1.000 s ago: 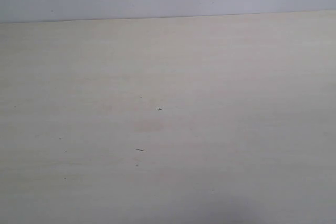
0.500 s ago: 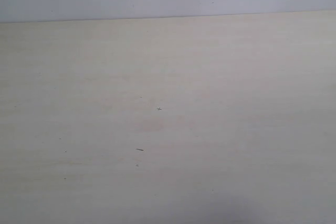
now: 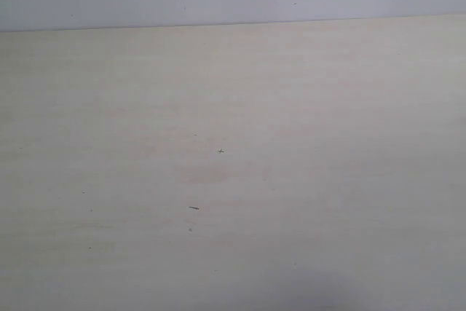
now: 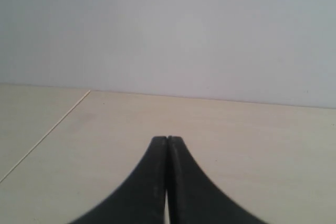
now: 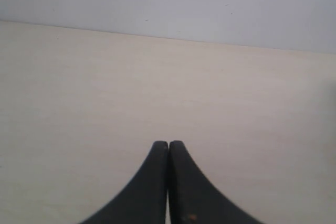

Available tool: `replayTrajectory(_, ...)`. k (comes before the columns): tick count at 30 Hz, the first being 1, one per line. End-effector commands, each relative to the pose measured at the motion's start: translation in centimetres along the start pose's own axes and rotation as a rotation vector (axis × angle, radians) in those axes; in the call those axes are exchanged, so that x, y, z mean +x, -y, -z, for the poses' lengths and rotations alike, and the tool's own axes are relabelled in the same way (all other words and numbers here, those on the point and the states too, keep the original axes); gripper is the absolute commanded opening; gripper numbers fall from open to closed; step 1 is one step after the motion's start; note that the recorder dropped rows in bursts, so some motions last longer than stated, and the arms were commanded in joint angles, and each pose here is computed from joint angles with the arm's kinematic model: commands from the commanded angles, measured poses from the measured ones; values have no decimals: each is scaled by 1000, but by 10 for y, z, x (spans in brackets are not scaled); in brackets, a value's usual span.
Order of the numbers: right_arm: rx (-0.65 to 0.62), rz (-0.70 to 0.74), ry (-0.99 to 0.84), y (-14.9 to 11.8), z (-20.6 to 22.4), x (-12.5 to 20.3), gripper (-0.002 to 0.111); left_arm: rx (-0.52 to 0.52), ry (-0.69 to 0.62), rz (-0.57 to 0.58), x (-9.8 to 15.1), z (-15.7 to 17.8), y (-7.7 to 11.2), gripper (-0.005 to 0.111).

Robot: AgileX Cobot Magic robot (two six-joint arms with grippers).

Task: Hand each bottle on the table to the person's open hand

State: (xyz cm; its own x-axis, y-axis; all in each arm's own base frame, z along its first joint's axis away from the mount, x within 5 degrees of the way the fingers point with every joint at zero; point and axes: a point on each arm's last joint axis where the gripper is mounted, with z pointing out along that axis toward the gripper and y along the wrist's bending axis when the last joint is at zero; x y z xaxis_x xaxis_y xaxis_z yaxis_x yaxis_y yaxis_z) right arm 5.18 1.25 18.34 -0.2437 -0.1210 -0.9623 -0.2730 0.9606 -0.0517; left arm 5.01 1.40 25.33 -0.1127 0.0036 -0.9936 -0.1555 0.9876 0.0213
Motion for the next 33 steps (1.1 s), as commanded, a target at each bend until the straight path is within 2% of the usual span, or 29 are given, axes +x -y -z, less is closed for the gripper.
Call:
replayTrajectory(1, 7, 6, 6, 0, 0, 0, 0, 12, -3, 37, 13, -1, 1, 0)
replayTrajectory(8, 7, 6, 6, 0, 0, 0, 0, 24, -6, 40, 34, -3, 3, 0)
replayTrajectory(15, 7, 6, 6, 0, 0, 0, 0, 85, 49, 34, 52, -10, 10, 0)
replayTrajectory(22, 7, 6, 6, 0, 0, 0, 0, 77, 24, 35, 55, -11, 9, 0)
replayTrajectory(27, 7, 6, 6, 0, 0, 0, 0, 105, 7, 172, 56, -11, 12, 0)
replayTrajectory(33, 7, 6, 6, 0, 0, 0, 0, 131, -1, 166, 56, -10, 14, 0)
